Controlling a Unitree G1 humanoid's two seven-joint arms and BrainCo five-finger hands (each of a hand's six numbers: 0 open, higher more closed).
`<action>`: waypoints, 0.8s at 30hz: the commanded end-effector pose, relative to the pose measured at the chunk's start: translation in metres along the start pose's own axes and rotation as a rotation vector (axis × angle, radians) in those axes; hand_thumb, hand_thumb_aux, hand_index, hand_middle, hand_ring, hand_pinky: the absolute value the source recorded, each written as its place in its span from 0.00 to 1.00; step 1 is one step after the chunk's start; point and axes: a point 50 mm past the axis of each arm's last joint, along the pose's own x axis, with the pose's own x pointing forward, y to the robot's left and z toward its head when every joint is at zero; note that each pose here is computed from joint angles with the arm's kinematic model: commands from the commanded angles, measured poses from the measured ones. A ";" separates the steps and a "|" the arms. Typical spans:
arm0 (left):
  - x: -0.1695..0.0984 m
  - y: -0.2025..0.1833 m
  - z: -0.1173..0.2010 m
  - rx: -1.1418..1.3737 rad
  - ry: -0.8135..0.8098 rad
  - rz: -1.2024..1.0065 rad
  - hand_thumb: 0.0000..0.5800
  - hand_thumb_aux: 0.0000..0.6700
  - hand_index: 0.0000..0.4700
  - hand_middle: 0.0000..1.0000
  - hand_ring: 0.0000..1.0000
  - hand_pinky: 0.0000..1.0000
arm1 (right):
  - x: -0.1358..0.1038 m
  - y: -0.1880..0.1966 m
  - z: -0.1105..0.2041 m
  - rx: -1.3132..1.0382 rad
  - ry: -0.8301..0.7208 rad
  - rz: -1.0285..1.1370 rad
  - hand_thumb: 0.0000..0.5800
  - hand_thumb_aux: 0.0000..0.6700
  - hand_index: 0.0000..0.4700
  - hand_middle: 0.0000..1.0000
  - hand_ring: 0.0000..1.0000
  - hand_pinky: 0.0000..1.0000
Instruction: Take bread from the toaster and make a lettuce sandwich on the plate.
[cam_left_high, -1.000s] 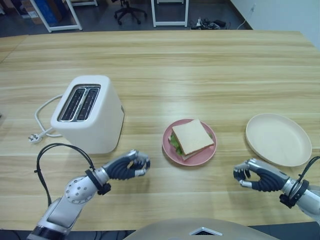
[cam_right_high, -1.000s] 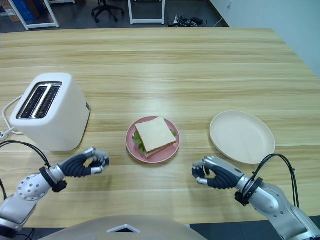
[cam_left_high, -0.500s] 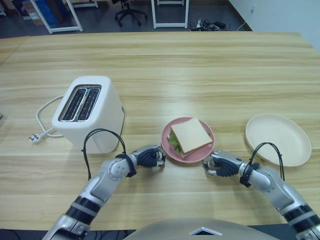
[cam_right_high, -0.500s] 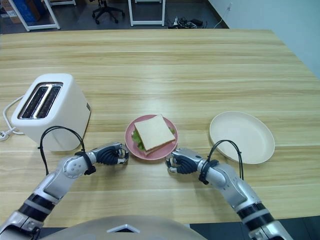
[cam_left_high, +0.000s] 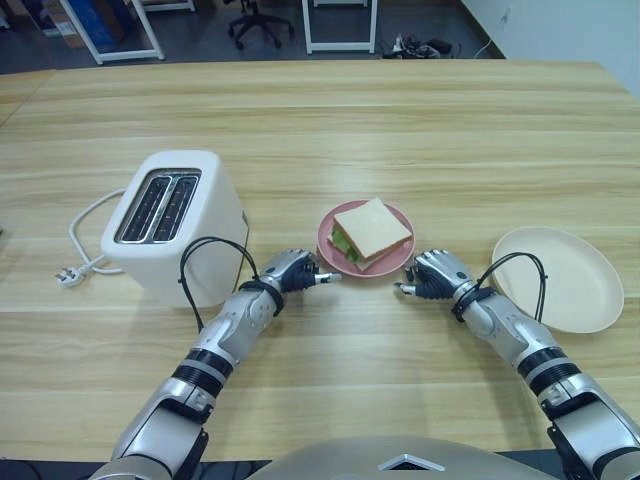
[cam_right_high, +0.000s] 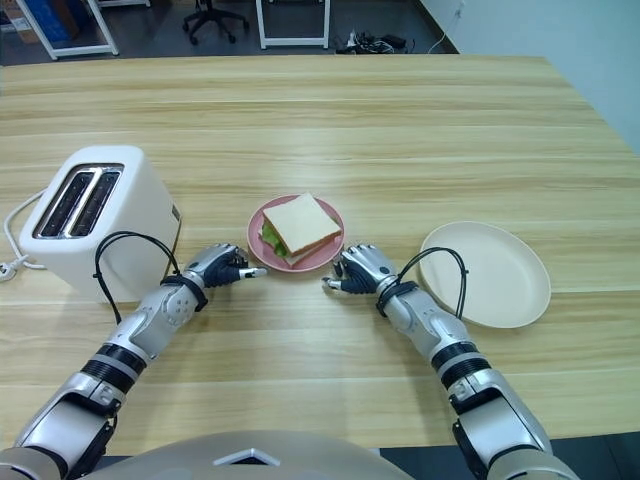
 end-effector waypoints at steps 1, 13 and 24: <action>-0.027 0.015 0.002 -0.148 -0.086 0.195 0.00 0.00 0.00 0.00 0.00 0.00 | -0.033 -0.023 0.001 0.073 -0.028 -0.133 0.00 0.00 0.00 0.00 0.00 0.00; -0.040 0.042 0.031 -0.879 -0.232 0.710 0.00 0.00 0.00 0.00 0.00 0.00 | -0.052 -0.058 0.025 0.842 0.006 -0.638 0.00 0.00 0.00 0.00 0.00 0.00; -0.035 0.028 0.027 -0.990 -0.151 0.716 0.00 0.00 0.00 0.00 0.00 0.00 | -0.039 -0.034 0.032 1.007 0.119 -0.625 0.00 0.00 0.00 0.00 0.00 0.00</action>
